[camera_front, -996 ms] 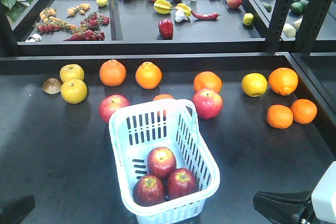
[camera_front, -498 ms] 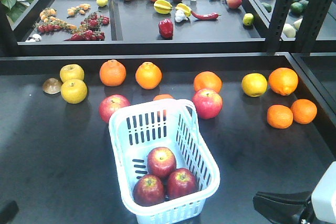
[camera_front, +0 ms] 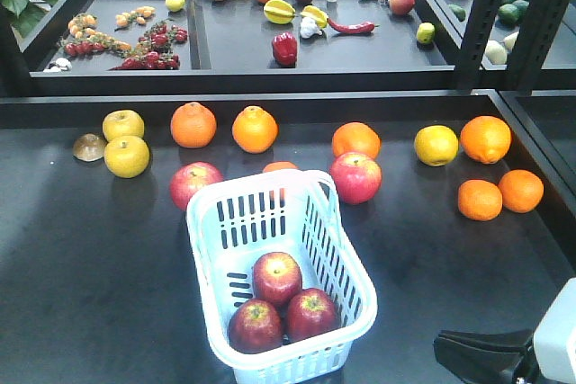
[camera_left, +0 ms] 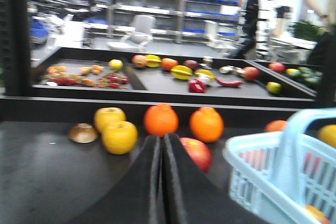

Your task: Pick three apples into basket with both arms

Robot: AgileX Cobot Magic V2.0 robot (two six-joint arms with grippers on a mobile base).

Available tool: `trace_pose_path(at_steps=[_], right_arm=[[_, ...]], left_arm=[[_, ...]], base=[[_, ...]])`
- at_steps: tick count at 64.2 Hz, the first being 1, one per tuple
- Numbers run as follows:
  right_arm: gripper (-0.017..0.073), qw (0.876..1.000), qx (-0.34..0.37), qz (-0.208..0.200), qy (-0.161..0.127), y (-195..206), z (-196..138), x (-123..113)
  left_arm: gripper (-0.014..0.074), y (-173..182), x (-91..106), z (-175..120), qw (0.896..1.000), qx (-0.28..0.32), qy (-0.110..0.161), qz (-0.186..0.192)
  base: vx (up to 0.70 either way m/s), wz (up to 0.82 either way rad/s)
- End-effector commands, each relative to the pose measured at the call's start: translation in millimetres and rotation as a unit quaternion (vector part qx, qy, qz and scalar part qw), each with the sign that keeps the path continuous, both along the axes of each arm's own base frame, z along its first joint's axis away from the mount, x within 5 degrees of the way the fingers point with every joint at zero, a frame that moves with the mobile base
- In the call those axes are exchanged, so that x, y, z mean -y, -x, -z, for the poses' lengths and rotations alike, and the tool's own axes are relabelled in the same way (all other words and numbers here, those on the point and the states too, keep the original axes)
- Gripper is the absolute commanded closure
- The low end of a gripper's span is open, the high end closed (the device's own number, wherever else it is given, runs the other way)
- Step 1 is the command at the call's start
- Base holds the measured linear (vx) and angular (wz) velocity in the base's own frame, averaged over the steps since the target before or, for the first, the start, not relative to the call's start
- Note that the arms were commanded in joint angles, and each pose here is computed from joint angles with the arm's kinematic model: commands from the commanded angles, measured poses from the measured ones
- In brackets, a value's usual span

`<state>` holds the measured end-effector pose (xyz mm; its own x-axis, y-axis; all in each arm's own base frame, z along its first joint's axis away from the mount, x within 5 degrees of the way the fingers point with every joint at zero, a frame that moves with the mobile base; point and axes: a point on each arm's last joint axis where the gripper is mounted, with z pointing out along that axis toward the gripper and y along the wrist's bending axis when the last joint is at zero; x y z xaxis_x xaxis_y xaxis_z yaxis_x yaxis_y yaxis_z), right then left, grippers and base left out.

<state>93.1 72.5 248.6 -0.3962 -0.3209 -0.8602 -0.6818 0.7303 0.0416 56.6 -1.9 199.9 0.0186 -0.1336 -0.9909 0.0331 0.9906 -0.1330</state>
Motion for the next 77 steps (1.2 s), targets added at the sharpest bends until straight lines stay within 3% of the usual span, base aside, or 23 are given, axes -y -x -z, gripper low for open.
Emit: trace_pose_path(at_steps=[1, 77], right_arm=[[0.0564, 0.999, 0.026, 0.014, -0.017, -4.3, -11.4, 0.1], [0.0564, 0.999, 0.024, 0.013, -0.017, -4.1, -11.2, 0.0]], left_arm=[[0.0599, 3.1, -2.6, -16.1, 0.998, 0.058, 0.001, -0.02], [0.0599, 3.1, -3.0, -16.6, 0.998, 0.06, -0.003, -0.024]], base=[[0.0, 0.0], [0.0, 0.0]])
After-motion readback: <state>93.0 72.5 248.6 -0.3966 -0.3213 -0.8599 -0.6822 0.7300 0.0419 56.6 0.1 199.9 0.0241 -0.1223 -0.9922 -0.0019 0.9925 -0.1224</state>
